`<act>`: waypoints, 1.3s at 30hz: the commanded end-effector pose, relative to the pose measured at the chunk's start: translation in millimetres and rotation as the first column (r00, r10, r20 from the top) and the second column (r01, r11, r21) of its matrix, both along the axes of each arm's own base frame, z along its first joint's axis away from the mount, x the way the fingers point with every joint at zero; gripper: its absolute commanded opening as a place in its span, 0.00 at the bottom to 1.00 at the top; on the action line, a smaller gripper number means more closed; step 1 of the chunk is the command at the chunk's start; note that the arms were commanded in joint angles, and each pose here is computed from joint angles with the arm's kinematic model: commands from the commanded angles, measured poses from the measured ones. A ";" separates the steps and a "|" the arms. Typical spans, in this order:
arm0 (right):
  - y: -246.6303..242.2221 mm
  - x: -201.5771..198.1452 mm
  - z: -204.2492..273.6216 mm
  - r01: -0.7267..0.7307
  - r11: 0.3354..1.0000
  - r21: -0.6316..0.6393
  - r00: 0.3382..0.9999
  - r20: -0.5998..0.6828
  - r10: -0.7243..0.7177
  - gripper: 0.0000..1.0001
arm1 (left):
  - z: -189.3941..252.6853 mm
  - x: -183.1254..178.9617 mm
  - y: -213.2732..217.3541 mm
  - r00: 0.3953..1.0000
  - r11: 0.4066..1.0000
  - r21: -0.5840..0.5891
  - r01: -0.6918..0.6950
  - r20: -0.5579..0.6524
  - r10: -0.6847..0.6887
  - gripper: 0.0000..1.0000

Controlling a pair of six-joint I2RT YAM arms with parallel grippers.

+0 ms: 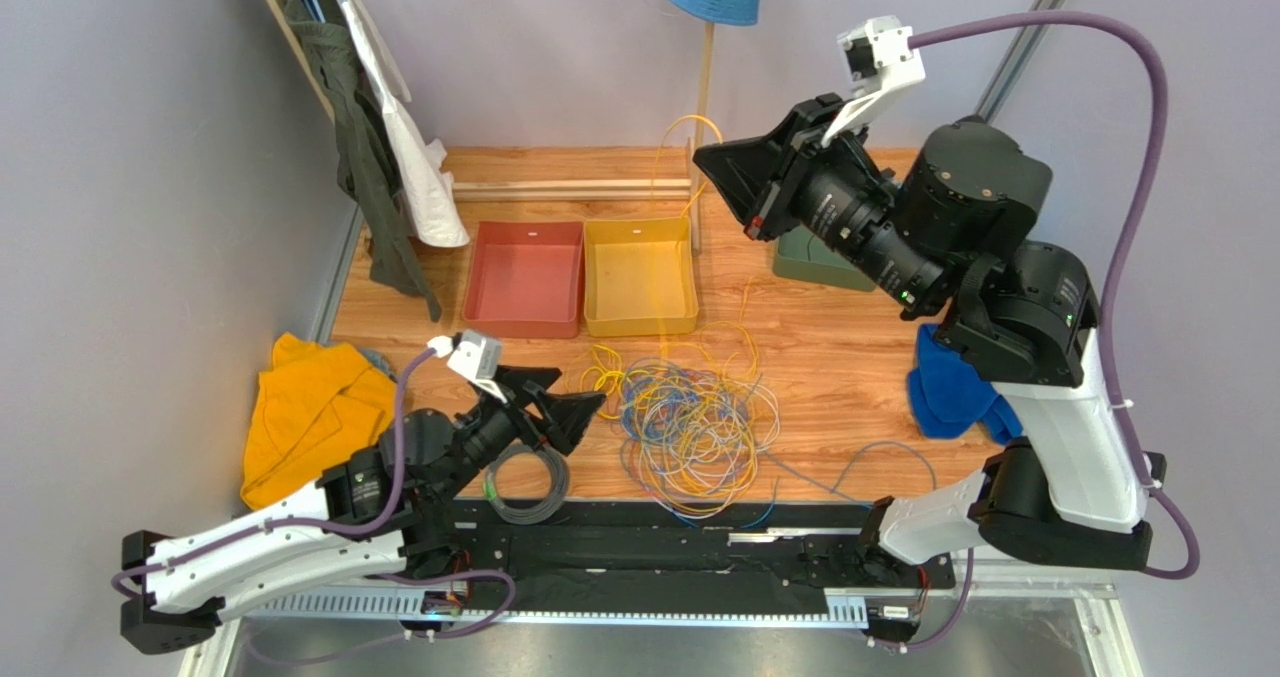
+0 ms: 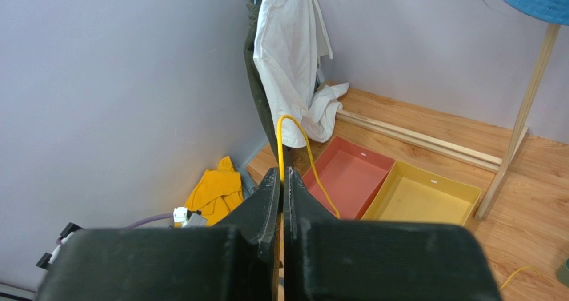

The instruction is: Untangle the cables

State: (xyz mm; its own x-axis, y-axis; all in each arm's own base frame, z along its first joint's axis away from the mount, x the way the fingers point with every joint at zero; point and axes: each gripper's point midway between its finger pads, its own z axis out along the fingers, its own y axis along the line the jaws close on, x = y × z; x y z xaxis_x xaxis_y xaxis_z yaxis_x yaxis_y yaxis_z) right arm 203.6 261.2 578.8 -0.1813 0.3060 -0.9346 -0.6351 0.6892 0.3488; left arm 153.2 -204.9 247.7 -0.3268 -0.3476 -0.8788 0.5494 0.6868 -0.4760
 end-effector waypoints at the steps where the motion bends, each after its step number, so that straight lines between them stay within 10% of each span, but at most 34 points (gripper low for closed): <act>1: -17.3 -15.3 51.2 -0.032 0.992 0.121 0.991 0.130 0.016 0.00 | 31.5 -6.6 -29.3 0.991 0.993 -0.001 0.114 0.064 -0.114 0.99; 6: -43.2 -34.6 129.0 -0.082 0.945 0.317 0.959 0.284 -0.012 0.00 | 22.0 -9.6 -37.9 0.989 0.989 -0.001 0.145 0.041 -0.145 0.99; 14: -14.6 -9.5 58.7 -0.019 0.980 0.197 0.985 0.173 -0.015 0.00 | 15.7 -15.0 -30.9 0.987 0.984 -0.095 0.154 0.062 -0.148 0.99; 23: 11.5 -9.1 -21.3 -0.067 0.992 0.108 0.998 0.008 0.067 0.00 | 93.9 -21.7 -42.6 0.909 0.949 -0.194 0.250 0.383 -0.162 0.99; 39: 41.3 -45.0 -63.2 -0.261 0.955 0.139 0.953 -0.121 0.278 0.00 | 92.1 21.2 -71.2 0.900 0.995 -0.061 0.073 0.434 -0.039 0.99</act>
